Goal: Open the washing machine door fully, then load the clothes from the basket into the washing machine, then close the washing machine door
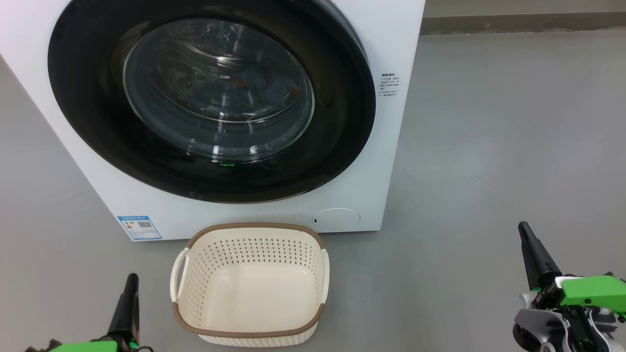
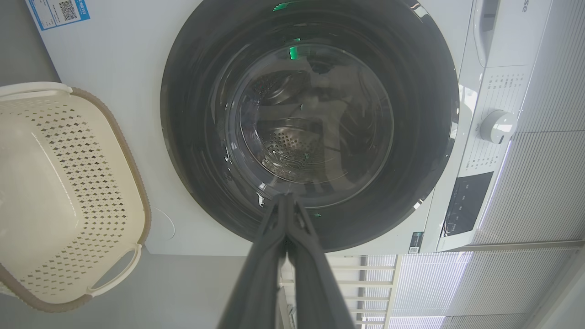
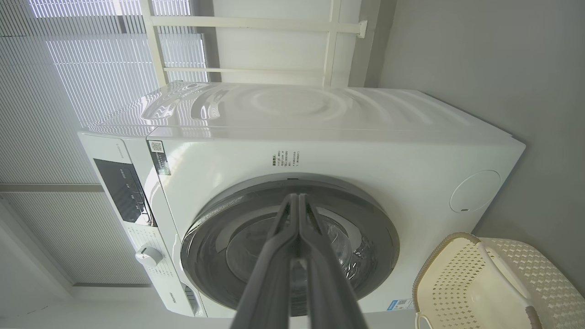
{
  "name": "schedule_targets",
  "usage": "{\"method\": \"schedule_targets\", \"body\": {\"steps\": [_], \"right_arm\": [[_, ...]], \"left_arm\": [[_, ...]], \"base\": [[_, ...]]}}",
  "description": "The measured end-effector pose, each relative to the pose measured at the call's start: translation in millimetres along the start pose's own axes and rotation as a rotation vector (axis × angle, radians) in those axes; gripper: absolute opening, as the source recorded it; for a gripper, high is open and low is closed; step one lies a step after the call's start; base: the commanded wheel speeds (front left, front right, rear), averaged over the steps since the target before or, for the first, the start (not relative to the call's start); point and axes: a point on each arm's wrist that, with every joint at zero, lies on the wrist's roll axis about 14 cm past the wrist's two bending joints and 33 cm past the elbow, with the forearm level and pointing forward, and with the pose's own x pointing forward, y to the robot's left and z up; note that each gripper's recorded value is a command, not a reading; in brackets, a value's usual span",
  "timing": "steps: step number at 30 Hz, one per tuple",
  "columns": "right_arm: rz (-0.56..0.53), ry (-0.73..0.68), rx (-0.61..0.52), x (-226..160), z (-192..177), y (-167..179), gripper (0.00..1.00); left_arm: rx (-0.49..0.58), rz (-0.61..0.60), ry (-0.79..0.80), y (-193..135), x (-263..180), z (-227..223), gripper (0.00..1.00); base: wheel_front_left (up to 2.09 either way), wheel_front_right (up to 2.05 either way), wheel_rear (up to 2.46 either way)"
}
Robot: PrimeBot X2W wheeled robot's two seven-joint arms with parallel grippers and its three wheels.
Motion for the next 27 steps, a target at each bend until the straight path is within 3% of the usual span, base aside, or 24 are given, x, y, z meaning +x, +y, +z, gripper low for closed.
{"method": "schedule_targets", "body": {"steps": [27], "right_arm": [[0.000, 0.000, 0.000, 0.0, 0.0, 0.0, 0.00]], "left_arm": [[0.000, 0.000, 0.000, -0.1, 0.1, -0.1, 0.00]], "base": [[0.00, 0.00, 0.00]]}}
